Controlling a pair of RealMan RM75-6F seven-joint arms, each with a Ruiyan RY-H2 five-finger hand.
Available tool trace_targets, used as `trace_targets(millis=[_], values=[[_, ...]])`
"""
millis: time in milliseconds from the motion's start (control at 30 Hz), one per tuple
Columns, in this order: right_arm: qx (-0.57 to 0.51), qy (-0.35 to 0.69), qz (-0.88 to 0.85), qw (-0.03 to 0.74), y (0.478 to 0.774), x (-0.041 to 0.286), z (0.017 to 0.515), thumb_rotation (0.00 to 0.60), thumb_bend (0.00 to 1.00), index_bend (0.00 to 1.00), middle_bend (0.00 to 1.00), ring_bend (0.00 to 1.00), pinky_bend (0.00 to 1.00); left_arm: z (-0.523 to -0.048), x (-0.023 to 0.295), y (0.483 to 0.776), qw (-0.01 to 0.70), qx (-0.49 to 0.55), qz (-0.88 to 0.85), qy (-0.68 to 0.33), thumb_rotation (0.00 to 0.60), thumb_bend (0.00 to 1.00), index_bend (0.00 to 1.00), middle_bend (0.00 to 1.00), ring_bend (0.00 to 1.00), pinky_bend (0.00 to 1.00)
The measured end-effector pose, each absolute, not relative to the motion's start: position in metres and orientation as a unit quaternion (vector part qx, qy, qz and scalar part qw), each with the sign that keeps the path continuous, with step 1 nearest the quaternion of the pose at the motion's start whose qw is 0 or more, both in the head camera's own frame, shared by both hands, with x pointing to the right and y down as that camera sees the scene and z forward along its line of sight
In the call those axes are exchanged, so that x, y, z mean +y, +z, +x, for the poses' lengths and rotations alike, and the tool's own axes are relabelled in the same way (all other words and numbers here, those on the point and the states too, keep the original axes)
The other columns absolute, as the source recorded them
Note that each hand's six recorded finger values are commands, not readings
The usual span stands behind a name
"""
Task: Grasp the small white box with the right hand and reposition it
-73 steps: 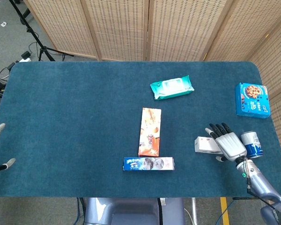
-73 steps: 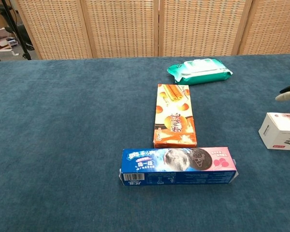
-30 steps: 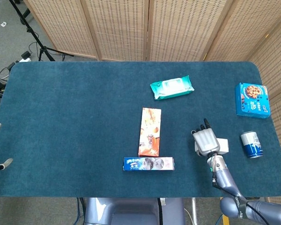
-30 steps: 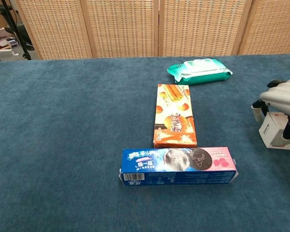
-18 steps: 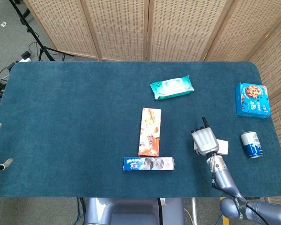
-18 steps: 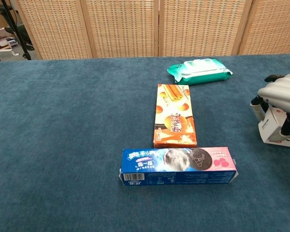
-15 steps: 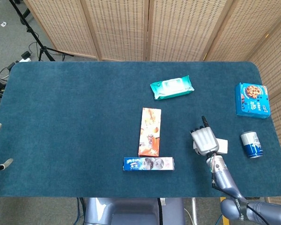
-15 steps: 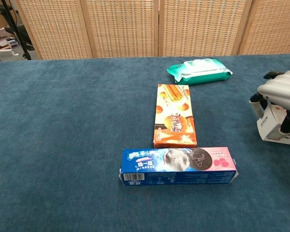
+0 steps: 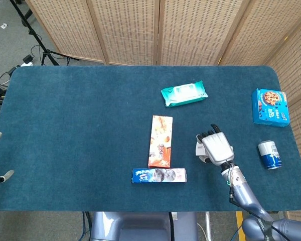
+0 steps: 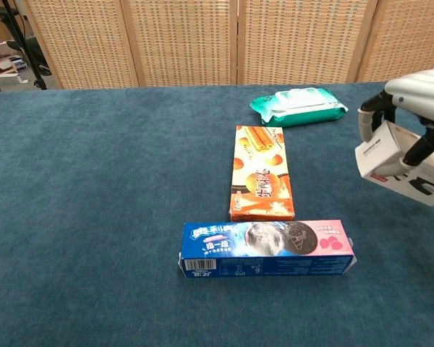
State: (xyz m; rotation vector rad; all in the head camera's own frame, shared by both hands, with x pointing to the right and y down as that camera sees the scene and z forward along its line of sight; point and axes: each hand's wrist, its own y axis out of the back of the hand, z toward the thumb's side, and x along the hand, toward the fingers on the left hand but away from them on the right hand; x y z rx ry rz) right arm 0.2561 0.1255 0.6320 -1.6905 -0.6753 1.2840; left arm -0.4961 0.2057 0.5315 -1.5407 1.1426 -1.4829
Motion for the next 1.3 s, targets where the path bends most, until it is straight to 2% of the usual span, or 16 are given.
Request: trace_targets(millis=[333,667,1133,1200,1300], values=[[-0.436,0.375,-0.750,0.327,0.614,0.104,0.274,0.600,0.67,0.48,0.57,0.43,0.17,-0.493,0.207,0.532,0.352,0.437,-0.599,-0.571,0.600,0.00,0.00,0.00,0.00,0.00],[-0.535,0.288,-0.755,0.247,0.653,0.100,0.305,0.600,0.71,0.48,0.57,0.43,0.17,-0.495,0.207,0.531,0.350,0.441,-0.597,-0.572,0.600,0.00,0.00,0.00,0.00,0.00],[-0.573,0.289,-0.740,0.203,0.692,0.113,0.325,0.600,0.71,0.48,0.55,0.40,0.17,-0.494,0.207,0.533,0.350,0.439,-0.597,-0.573,0.600,0.00,0.00,0.00,0.00,0.00],[-0.574,0.292,-0.739,0.199,0.695,0.114,0.328,0.600,0.70,0.46,0.49,0.35,0.17,-0.494,0.207,0.533,0.350,0.438,-0.598,-0.573,0.600,0.00,0.00,0.00,0.00,0.00],[-0.571,0.300,-0.738,0.198,0.699,0.115,0.332,0.600,0.60,0.27,0.24,0.11,0.15,-0.493,0.207,0.533,0.351,0.437,-0.597,-0.574,0.600,0.00,0.00,0.00,0.00,0.00]])
